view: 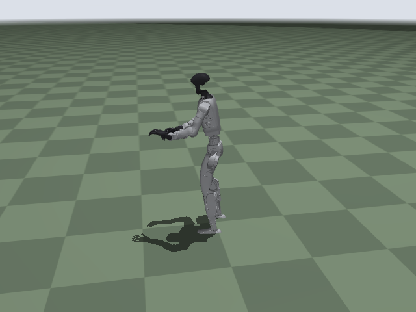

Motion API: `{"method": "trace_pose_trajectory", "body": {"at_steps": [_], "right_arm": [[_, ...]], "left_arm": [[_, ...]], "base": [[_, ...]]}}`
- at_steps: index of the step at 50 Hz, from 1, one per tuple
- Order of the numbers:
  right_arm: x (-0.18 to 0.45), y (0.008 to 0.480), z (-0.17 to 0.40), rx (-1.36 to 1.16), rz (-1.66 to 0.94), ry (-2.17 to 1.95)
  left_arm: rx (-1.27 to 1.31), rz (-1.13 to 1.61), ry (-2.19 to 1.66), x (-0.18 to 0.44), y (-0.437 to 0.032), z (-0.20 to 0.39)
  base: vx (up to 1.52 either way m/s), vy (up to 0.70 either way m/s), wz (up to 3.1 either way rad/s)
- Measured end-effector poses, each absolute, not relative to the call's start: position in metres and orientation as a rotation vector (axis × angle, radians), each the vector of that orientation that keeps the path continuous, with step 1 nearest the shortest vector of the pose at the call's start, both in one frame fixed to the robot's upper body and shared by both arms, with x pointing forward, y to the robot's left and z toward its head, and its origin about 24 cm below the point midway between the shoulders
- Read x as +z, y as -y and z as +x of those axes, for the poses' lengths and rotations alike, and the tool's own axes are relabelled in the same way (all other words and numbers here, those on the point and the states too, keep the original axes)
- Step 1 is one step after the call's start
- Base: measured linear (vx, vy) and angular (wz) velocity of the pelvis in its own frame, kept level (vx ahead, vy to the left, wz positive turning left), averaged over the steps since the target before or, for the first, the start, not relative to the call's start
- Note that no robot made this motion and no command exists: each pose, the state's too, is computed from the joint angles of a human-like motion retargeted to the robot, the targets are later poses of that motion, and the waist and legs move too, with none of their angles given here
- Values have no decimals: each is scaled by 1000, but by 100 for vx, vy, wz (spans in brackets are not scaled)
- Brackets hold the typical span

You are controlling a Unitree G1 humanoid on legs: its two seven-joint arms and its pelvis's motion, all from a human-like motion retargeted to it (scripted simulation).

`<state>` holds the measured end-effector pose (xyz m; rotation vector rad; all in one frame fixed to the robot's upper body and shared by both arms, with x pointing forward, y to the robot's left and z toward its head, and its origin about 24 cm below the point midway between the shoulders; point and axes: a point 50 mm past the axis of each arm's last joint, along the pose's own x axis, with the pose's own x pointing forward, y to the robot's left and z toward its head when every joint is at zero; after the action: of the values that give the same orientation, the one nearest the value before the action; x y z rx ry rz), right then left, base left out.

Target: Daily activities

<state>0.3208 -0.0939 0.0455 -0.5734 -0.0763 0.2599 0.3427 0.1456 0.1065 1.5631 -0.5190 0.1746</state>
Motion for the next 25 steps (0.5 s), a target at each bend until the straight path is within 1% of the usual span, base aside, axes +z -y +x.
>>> {"method": "trace_pose_trajectory", "body": {"at_steps": [10, 25], "right_arm": [[49, 98, 320, 235, -572, 102], [54, 108, 314, 192, -635, 164]], "left_arm": [[130, 1605, 584, 110, -140, 338], [77, 1718, 679, 111, -134, 330]], "base": [[0, 0, 0], [0, 0, 0]]}}
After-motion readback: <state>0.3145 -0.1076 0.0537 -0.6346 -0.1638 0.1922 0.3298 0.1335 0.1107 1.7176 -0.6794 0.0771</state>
